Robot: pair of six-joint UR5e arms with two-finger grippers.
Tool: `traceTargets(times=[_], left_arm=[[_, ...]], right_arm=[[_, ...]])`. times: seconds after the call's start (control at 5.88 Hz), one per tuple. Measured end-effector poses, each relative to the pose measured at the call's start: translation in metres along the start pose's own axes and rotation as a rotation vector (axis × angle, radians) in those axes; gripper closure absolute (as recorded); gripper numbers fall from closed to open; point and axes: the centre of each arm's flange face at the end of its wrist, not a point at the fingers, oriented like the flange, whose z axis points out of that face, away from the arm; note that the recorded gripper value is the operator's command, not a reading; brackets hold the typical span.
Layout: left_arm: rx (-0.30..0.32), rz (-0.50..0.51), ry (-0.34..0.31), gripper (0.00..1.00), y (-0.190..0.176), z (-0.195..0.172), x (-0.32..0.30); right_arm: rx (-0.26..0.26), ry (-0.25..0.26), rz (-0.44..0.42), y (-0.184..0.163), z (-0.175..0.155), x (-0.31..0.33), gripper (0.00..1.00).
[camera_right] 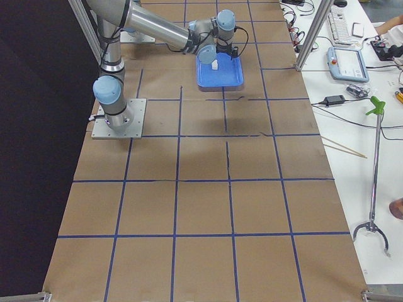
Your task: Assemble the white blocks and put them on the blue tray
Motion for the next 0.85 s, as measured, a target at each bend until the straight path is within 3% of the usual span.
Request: traceTargets(times=[0.34, 0.51, 0.68, 0.85], left_arm=[[-0.001, 0.001, 0.000, 0.01, 0.000, 0.000, 0.000], [-0.001, 0.001, 0.000, 0.01, 0.000, 0.000, 0.001], [-0.002, 0.001, 0.000, 0.01, 0.000, 0.000, 0.001], [-0.004, 0.002, 0.000, 0.01, 0.001, 0.001, 0.001]], right_arm=[[-0.095, -0.006, 0.124, 0.024, -0.072, 0.029, 0.00], [-0.133, 0.023, 0.231, 0.044, -0.112, 0.047, 0.00], [-0.178, 0.089, 0.408, 0.058, -0.146, 0.061, 0.00], [-0.207, 0.175, 0.657, 0.062, -0.176, 0.065, 0.00]])
